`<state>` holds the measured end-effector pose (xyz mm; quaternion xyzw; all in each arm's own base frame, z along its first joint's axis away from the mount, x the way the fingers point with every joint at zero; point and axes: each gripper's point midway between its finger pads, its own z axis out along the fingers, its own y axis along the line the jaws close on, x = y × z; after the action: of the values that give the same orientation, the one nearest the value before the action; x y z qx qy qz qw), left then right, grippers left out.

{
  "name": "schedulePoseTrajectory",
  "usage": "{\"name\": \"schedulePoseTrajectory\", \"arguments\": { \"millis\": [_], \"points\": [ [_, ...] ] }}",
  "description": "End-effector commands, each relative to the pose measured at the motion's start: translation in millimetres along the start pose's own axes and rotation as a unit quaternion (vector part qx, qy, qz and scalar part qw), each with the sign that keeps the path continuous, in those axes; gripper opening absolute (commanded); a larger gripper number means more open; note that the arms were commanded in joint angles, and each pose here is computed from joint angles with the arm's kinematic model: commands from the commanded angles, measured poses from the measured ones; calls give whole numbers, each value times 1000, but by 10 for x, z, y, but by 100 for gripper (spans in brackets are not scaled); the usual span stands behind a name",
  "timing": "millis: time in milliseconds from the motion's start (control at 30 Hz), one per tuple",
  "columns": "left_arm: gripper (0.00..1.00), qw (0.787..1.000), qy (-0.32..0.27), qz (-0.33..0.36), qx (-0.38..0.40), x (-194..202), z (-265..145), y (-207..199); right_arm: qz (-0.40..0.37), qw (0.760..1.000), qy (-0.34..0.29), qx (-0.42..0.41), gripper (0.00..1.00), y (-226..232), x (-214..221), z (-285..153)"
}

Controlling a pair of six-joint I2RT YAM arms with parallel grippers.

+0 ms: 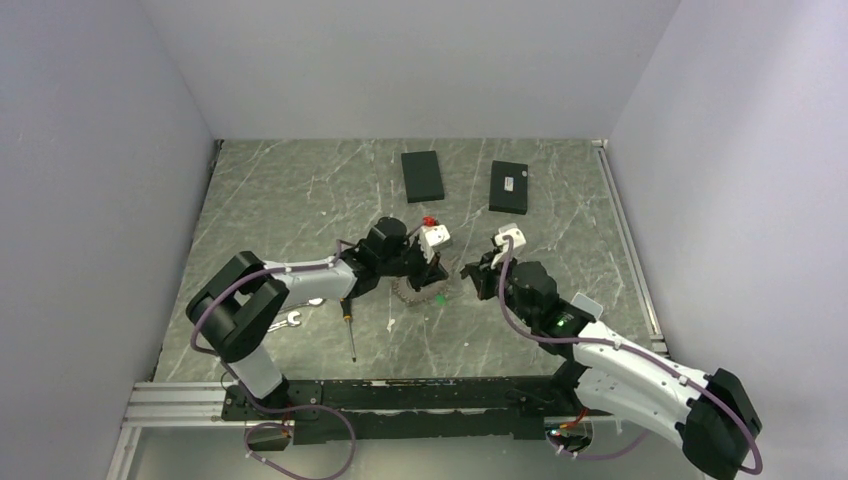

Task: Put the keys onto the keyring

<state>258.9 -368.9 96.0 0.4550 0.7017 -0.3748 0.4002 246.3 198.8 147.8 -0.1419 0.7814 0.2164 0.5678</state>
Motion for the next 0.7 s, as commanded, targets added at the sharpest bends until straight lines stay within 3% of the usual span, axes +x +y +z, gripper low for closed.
{"name": "schedulePoseTrajectory", "arguments": {
  "millis": [0, 300, 667],
  "points": [
    [0, 998, -59, 19, 25, -324, -127, -146, 11, 996, -13, -84, 0, 363, -289, 2],
    [0, 995, -87, 33, 25, -387, -269, -216, 55, 992, 79, -79, 0, 458, -51, 130],
    [0, 994, -100, 45, 24, -431, -336, -252, 59, 991, 110, -45, 0, 355, 40, 107]
  ]
}}
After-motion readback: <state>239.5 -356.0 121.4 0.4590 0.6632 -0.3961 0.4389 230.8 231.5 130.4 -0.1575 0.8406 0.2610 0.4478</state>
